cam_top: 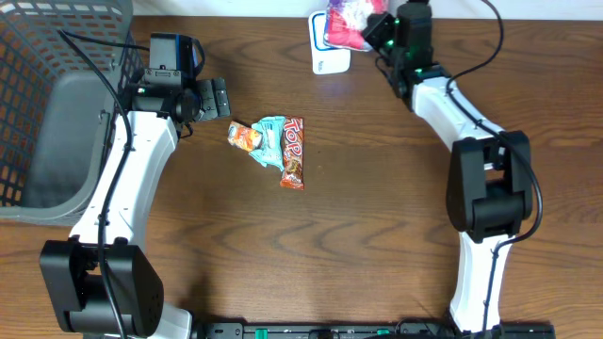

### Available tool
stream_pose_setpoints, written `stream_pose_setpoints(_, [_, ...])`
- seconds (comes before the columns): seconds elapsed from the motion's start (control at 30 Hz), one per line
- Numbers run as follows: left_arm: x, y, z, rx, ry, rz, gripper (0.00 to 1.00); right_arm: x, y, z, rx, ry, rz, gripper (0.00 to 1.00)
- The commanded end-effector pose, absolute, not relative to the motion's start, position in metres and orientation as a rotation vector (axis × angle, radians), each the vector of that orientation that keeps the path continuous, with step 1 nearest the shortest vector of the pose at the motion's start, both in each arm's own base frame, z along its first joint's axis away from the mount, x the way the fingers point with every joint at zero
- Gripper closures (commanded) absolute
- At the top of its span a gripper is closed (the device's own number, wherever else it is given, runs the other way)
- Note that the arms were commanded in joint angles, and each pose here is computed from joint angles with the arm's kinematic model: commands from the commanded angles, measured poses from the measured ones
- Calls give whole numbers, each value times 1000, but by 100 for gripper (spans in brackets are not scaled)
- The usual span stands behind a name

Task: Scan the item barcode
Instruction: 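Hold the pink box in front of the scanner with the right gripper, then carry the pink box to the far right and release it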

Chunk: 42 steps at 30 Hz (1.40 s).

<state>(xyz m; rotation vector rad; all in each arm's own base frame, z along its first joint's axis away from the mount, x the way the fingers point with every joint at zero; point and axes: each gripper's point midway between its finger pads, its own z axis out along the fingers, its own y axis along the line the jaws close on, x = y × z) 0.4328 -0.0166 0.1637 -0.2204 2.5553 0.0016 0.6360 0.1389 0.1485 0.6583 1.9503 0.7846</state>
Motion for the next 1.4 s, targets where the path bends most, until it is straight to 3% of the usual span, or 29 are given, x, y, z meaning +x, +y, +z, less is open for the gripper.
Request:
stream_pose_setpoints(0.0, [432,-13,159,-218,2568,21,2,638,90,194,675,1888,724,99])
stream_pose_setpoints(0.3, [432,-13,159,-218,2568,22,2,602,-67,165,1035,1946,391,99])
stream_pose_setpoints(0.63, [432,-13,159,-218,2568,21,2,519,-219,117,1557,1874,158,98])
stream_pose_setpoints(0.7, [432,-13,159,-218,2568,22,2,511,-237,116,1598,1838,149,79])
stream_pose_setpoints(0.77, [432,-13,159,-218,2568,22,2,509,-248,118,1585,1838,166,48])
stream_pose_setpoints(0.87, [432,-13,159,-218,2568,22,2,513,-252,122,1455,1911,181,18])
stream_pose_setpoints(0.93, [432,-13,159,-218,2568,21,2,511,-256,124,1370,1962,144,4])
stream_pose_setpoints(0.97, [432,-13,159,-218,2568,22,2,510,-256,125,1357,1974,139,4])
stream_pose_setpoints(1.07, [432,-13,159,-218,2568,21,2,513,-245,135,1270,2019,199,7])
stream_pose_setpoints(1.13, [432,-13,159,-218,2568,22,2,519,-229,145,1174,2058,271,18])
stream_pose_setpoints(1.17, [432,-13,159,-218,2568,22,2,523,-217,150,1094,2088,319,35])
stream_pose_setpoints(1.27, [432,-13,159,-218,2568,21,2,519,-196,147,1040,2165,375,69])
stream_pose_setpoints(1.3, [432,-13,159,-218,2568,22,2,514,-193,142,1057,2190,368,86])
stream_pose_setpoints(1.33, [432,-13,159,-218,2568,22,2,509,-192,137,1080,2215,350,96])
stream_pose_setpoints(1.37, [432,-13,159,-218,2568,22,2,503,-190,128,1106,2247,323,99])
